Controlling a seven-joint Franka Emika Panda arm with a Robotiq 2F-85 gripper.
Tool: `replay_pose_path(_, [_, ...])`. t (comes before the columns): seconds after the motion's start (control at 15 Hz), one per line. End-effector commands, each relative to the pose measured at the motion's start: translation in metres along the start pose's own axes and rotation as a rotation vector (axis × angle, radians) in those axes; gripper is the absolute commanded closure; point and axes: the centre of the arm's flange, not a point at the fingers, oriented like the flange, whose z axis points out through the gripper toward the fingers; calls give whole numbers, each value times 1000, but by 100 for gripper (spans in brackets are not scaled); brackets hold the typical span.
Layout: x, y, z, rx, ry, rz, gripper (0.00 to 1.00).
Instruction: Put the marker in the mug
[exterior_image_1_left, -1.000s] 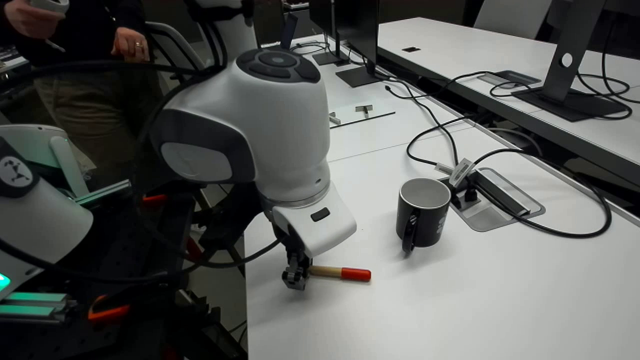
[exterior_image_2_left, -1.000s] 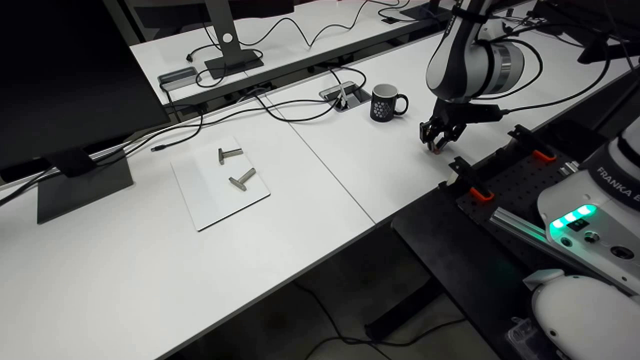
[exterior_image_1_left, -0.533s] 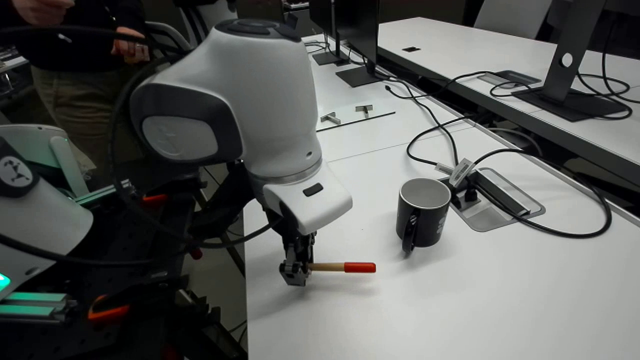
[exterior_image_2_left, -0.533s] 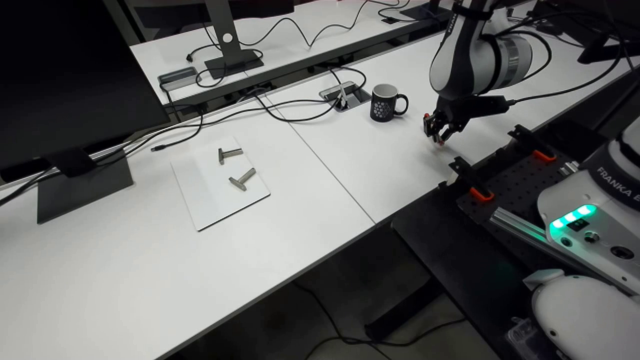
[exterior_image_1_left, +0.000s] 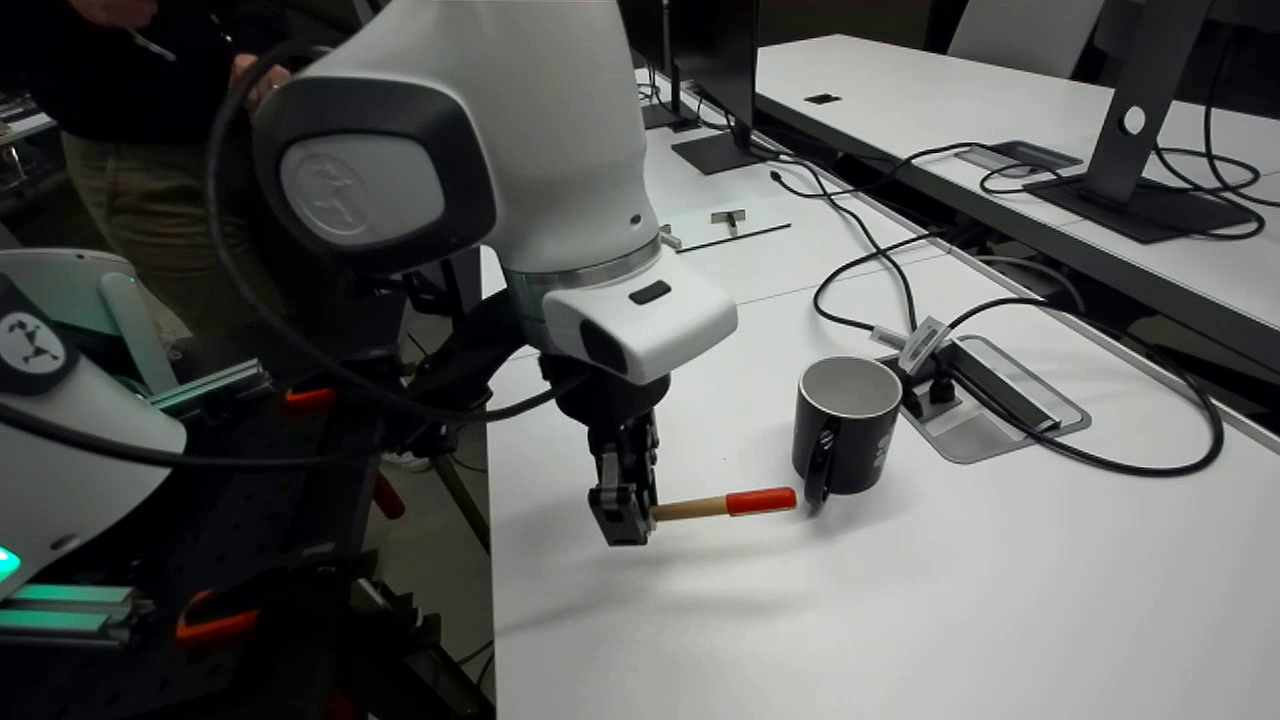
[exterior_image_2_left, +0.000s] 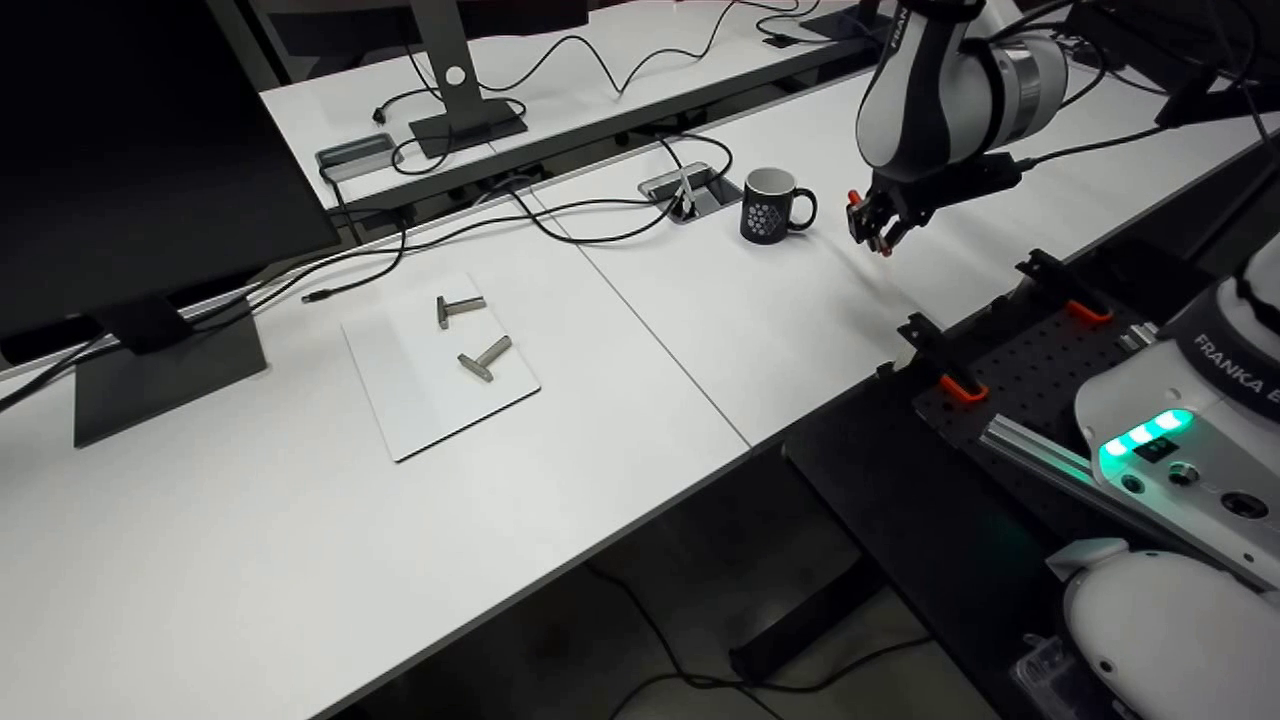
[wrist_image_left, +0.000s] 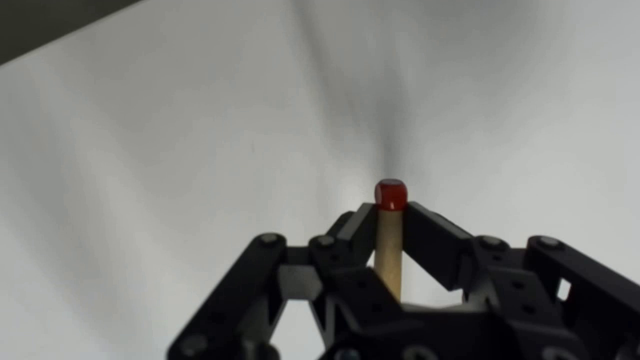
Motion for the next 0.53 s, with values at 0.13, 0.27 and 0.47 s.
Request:
replay_pose_path(0.13, [17,1,-44,-23,71,-10,92])
replay_pose_path(0.27, [23,2,-53,-16,98,-10,92])
replay_pose_path(0.47, [28,3,-41,-19,109,-4,70])
